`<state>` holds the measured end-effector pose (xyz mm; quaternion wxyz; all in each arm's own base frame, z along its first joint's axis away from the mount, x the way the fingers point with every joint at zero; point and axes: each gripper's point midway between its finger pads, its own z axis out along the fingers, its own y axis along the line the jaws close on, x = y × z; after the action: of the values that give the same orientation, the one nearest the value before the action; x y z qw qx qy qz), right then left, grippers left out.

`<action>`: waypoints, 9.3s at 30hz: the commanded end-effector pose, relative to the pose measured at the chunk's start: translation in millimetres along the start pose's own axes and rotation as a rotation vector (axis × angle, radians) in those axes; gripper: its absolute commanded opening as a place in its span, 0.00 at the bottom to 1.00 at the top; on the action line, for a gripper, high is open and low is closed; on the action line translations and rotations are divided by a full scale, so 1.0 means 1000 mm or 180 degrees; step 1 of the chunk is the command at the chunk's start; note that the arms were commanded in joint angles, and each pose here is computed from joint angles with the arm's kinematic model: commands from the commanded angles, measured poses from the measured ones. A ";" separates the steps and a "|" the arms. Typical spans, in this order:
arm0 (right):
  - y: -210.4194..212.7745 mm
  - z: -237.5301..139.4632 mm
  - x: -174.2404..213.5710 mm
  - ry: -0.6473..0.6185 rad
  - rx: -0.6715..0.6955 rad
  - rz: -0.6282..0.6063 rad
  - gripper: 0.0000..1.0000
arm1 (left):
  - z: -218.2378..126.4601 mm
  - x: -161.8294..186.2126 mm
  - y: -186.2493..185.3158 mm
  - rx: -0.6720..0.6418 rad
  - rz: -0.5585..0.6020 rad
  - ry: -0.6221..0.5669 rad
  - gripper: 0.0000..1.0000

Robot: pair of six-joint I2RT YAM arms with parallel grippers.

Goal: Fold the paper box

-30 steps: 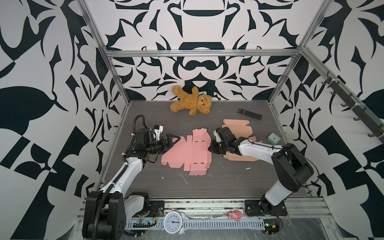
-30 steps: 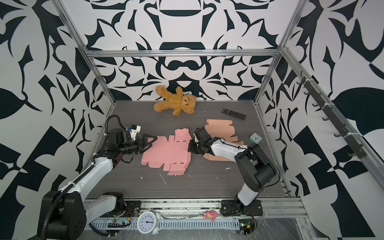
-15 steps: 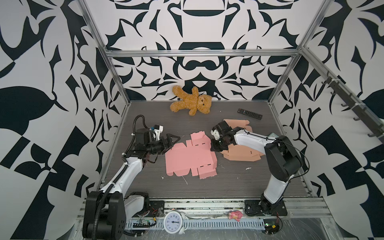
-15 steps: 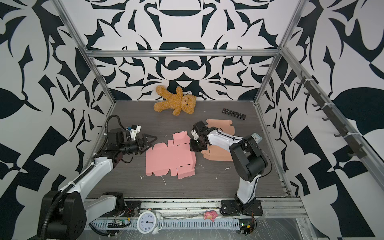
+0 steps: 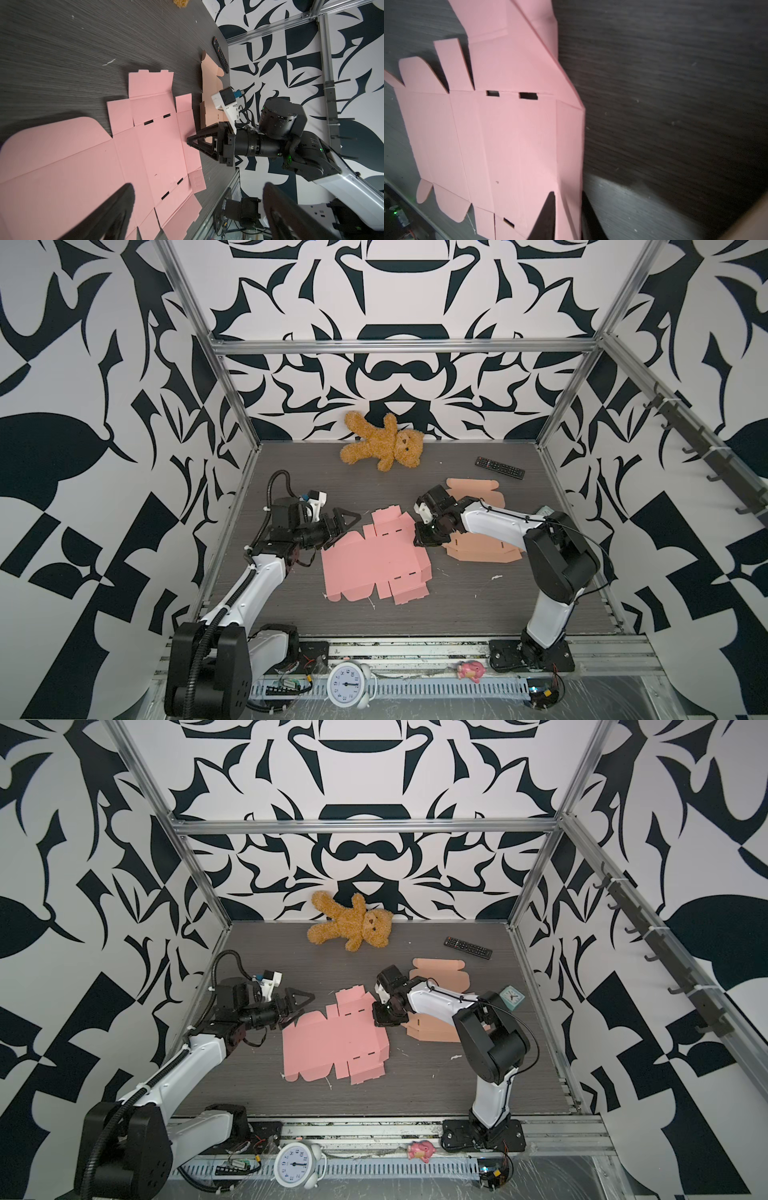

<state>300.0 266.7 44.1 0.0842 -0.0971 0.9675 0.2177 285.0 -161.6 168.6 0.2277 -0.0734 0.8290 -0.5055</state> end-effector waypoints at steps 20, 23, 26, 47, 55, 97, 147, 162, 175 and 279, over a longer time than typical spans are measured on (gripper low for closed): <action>0.008 0.002 -0.001 -0.0290 -0.0167 0.0165 0.11 | -0.003 0.000 -0.007 0.0016 0.0032 -0.0010 0.99; 0.015 -0.018 -0.008 -0.0389 -0.0169 0.0033 0.07 | -0.003 0.001 -0.004 -0.0017 0.0036 -0.0002 0.99; 0.025 -0.041 -0.013 -0.0480 -0.0192 -0.0122 0.05 | -0.003 0.002 -0.001 -0.0045 0.0035 0.0011 0.97; 0.073 -0.119 -0.001 -0.0729 0.0257 -0.0931 0.00 | 0.049 -0.012 0.028 -0.0365 0.0106 0.0185 0.00; 0.073 -0.122 0.000 -0.0784 0.0268 -0.0976 0.00 | 0.076 -0.027 0.059 -0.0540 0.0077 0.0250 0.00; 0.063 -0.103 -0.003 -0.0827 0.0352 -0.0862 0.00 | 0.093 0.009 0.067 -0.0547 0.0481 0.0636 0.00; 0.072 -0.102 0.007 -0.0820 0.0455 -0.1488 0.00 | 0.083 -0.026 -0.041 -0.0194 0.0843 0.0249 0.00; 0.077 -0.099 0.004 -0.0824 0.0471 -0.1537 0.00 | 0.092 -0.002 -0.052 -0.0172 0.0955 0.0398 0.00; 0.083 -0.104 -0.001 -0.0881 0.0457 -0.1577 0.00 | 0.083 0.032 -0.049 -0.0162 0.0930 0.0552 0.00; 0.124 -0.058 -0.035 -0.1331 0.2224 -0.4585 0.00 | 0.044 0.030 0.075 -0.0363 0.0437 0.0200 0.34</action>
<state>301.3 346.3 125.7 0.3629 -0.6287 0.6526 -0.2170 282.1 -172.8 67.3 0.1981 -0.0280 0.8721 -0.4465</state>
